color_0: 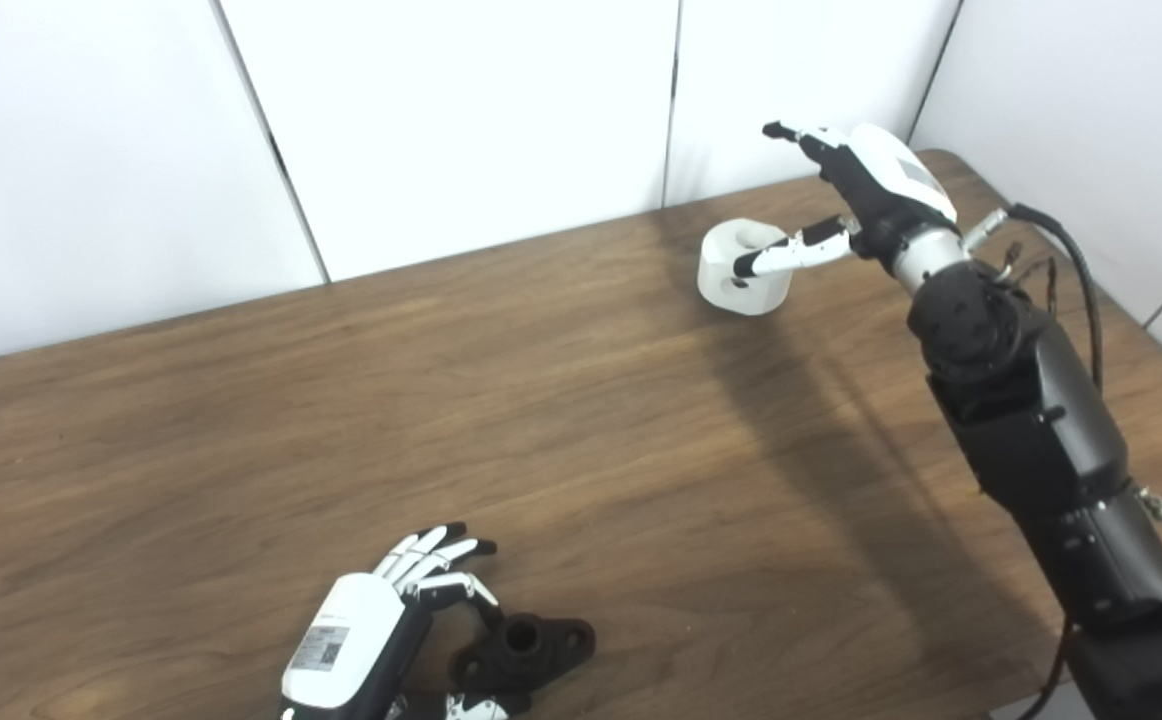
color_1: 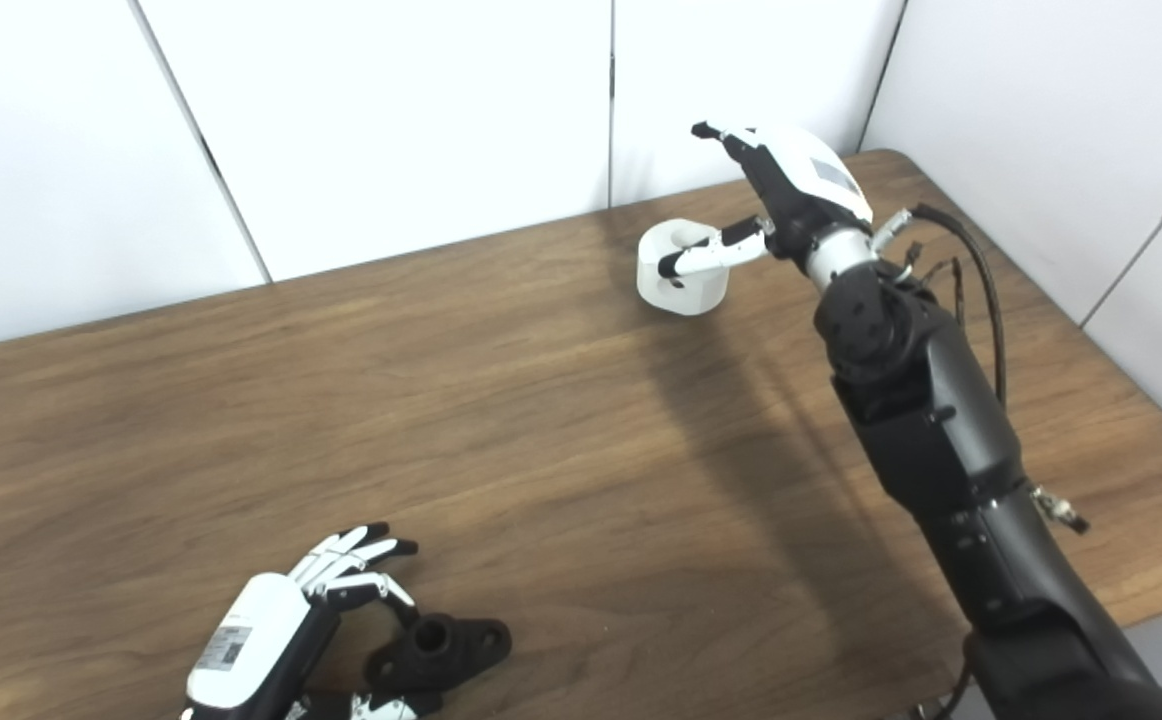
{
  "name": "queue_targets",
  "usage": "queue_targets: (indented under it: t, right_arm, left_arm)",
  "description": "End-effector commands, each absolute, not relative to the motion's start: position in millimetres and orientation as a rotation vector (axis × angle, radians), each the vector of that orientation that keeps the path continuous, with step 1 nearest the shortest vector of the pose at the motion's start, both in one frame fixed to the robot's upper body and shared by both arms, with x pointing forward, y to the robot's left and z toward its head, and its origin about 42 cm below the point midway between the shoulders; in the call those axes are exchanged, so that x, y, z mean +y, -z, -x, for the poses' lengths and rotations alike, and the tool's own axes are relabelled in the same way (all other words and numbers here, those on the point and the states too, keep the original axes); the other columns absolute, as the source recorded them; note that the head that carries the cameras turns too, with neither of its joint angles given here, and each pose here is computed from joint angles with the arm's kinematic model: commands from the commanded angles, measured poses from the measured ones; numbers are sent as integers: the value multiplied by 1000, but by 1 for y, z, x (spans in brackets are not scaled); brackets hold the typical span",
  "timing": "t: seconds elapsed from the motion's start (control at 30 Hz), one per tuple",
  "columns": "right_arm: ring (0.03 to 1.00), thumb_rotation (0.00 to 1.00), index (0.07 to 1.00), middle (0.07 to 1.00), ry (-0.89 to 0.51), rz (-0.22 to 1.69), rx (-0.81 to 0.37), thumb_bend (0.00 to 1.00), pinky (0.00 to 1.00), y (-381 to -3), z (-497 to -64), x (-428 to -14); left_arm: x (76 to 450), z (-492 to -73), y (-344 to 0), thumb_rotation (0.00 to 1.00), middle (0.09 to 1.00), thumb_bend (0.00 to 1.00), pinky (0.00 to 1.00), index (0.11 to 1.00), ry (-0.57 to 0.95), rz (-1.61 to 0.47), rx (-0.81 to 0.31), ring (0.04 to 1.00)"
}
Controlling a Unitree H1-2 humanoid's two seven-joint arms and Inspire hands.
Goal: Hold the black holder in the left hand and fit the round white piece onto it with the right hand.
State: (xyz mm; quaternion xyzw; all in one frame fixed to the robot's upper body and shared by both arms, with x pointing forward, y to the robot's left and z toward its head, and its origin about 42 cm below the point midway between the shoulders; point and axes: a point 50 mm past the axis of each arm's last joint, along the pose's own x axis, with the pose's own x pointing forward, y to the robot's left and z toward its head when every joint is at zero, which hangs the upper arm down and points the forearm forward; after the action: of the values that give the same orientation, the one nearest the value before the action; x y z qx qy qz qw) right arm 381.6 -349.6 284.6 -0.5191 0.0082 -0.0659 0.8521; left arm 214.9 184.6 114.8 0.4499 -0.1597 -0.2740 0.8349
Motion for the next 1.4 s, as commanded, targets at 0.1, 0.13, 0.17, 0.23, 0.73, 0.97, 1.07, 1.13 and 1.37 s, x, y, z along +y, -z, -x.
queue_targets:
  t: [0.1,0.13,0.17,0.23,0.73,0.97,1.07,1.13,1.37]
  right_arm:
    - [956,293,887,919,185,1162,-10,850,833,-316,-402,-359]
    - [955,299,884,917,182,1170,-3,853,833,-316,-404,-359]
    - [954,305,882,916,178,1179,9,857,835,-316,-406,-360]
    - [959,318,881,916,170,1198,31,865,842,-315,-410,-361]
    - [961,376,895,901,76,1270,213,902,898,-305,-431,-358]
    - [926,355,875,870,59,1286,249,926,825,-301,-439,-350]
    - [918,353,874,858,61,1288,255,934,808,-297,-441,-348]
    - [920,355,878,857,54,1298,262,928,815,-294,-442,-346]
    - [946,362,886,867,28,1309,273,912,864,-289,-448,-340]
  left_arm:
    - [197,-202,-91,61,848,506,923,492,639,-1037,-208,931]
    - [197,-202,-92,61,848,506,924,492,638,-1038,-207,932]
    - [196,-202,-92,61,848,506,924,493,638,-1038,-207,932]
    - [195,-202,-92,61,847,507,924,493,638,-1037,-207,930]
    - [193,-199,-96,60,848,507,929,493,641,-1033,-201,931]
    - [192,-199,-97,60,850,507,928,493,635,-1027,-201,931]
    - [192,-199,-97,60,851,507,929,492,634,-1021,-198,930]
    - [191,-199,-98,60,852,507,931,492,633,-1023,-198,930]
    - [190,-199,-98,59,853,507,928,493,630,-1019,-198,933]
